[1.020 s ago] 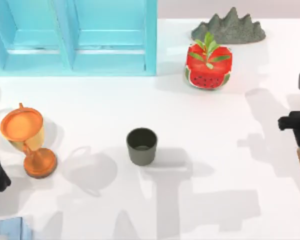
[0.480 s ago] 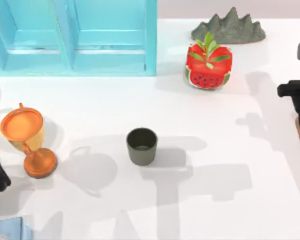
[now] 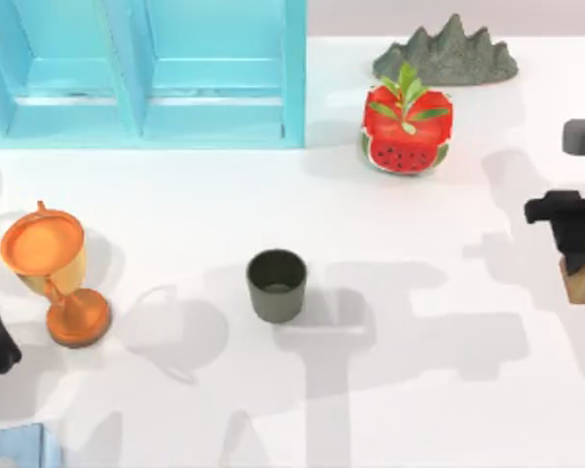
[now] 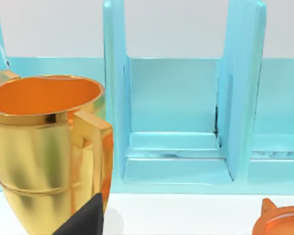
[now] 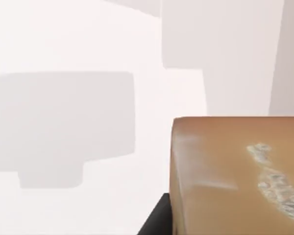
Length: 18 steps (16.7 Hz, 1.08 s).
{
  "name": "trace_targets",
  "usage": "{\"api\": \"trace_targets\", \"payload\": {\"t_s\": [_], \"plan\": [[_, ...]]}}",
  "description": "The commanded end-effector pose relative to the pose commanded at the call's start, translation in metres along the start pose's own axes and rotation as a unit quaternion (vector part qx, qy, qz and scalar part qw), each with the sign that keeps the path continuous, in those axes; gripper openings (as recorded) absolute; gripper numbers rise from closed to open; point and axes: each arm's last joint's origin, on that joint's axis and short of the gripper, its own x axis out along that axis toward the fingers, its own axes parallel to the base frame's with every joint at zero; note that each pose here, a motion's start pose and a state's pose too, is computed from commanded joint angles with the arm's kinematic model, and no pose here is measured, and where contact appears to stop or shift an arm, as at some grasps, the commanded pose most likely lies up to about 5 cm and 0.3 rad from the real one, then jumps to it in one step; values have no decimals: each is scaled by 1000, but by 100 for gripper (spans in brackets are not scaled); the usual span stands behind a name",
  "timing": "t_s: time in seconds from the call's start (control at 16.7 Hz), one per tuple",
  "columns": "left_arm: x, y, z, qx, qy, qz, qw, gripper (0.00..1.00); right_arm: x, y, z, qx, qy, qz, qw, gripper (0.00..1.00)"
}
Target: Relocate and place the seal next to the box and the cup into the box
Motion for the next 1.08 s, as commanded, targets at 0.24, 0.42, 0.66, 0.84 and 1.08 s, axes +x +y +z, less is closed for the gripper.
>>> {"api": "trace_targets", "payload": {"t_s": [0.24, 0.42, 0.66, 0.84, 1.08], "plan": [[0, 0, 0, 0, 0, 0, 1000, 100, 19, -1, -2, 0, 2, 0, 1000, 0], [0, 0, 0, 0, 0, 0, 1000, 100, 19, -1, -2, 0, 2, 0, 1000, 0], [0, 0, 0, 0, 0, 0, 1000, 100, 19, -1, -2, 0, 2, 0, 1000, 30], [0, 0, 0, 0, 0, 0, 1000, 100, 19, -1, -2, 0, 2, 0, 1000, 53], [0, 0, 0, 0, 0, 0, 1000, 100, 19, -1, -2, 0, 2, 0, 1000, 83]]}}
